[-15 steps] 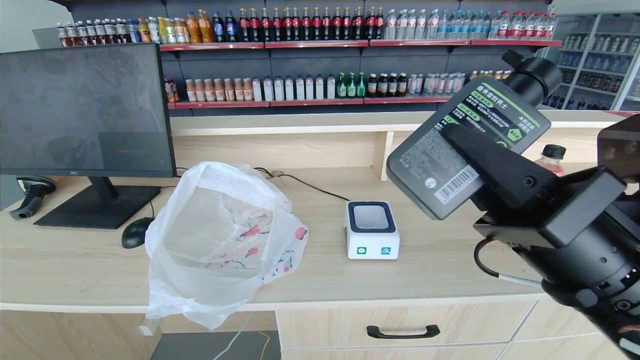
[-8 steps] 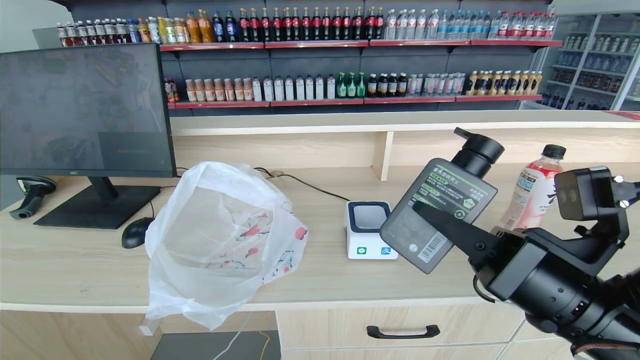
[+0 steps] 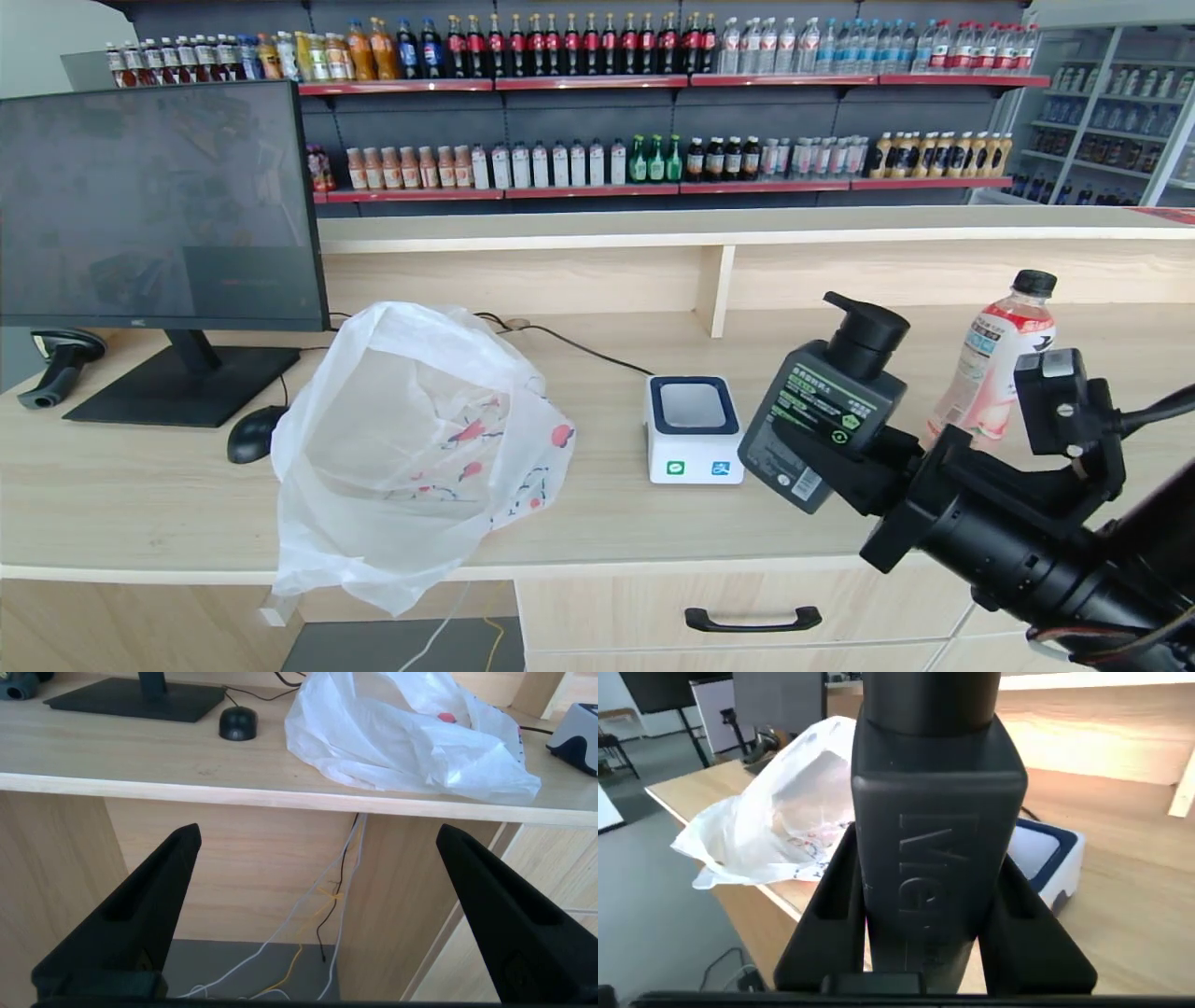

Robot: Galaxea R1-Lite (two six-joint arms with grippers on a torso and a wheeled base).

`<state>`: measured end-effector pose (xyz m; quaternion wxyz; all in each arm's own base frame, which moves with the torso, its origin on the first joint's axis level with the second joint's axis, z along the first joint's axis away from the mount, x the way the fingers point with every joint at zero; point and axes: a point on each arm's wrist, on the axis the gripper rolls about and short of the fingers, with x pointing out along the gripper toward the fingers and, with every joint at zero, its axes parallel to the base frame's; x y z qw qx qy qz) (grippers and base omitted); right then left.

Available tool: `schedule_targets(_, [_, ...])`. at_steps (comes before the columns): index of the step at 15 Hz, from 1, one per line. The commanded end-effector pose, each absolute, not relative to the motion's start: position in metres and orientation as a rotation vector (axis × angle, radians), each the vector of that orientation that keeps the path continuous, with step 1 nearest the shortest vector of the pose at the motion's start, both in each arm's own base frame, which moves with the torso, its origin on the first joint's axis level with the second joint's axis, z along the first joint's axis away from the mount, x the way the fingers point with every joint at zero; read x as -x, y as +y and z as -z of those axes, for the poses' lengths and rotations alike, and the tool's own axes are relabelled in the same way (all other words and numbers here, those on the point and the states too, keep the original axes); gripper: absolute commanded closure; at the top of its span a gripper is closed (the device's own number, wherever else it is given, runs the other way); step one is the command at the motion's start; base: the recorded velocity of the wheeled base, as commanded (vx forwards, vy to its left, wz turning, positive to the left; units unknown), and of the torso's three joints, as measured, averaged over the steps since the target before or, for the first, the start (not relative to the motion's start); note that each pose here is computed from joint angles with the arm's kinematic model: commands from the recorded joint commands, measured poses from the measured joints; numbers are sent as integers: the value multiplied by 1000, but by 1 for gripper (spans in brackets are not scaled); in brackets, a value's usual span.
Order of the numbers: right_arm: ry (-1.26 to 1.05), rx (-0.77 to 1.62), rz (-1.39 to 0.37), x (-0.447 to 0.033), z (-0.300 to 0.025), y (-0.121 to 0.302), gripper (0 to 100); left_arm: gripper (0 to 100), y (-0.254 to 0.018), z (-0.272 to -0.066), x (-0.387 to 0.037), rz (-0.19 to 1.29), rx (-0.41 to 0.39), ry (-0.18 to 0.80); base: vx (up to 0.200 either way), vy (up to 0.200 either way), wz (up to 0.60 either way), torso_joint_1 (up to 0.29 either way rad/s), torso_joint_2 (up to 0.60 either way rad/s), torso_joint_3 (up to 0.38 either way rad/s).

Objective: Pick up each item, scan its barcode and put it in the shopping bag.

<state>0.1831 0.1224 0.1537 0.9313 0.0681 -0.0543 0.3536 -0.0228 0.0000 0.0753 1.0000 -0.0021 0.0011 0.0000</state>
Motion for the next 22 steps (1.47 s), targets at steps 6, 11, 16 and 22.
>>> schedule_targets(6, [-145, 29, -581, -184, -149, 103, 100, 0, 0, -75, 23, 0, 5, 2, 0, 0, 0, 0, 0, 0])
schedule_targets(11, [-180, -4, -406, -185, -159, 99, 100, 0, 0, -75, 23, 0, 5, 2, 0, 0, 0, 0, 0, 0])
schedule_targets(16, [-241, 142, -376, -189, -166, 101, 100, 0, 0, -75, 23, 0, 5, 2, 0, 0, 0, 0, 0, 0])
schedule_targets(22, [-208, 55, -391, -181, -163, 99, 100, 0, 0, -75, 23, 2, -2, 3, 0, 0, 0, 0, 0, 0])
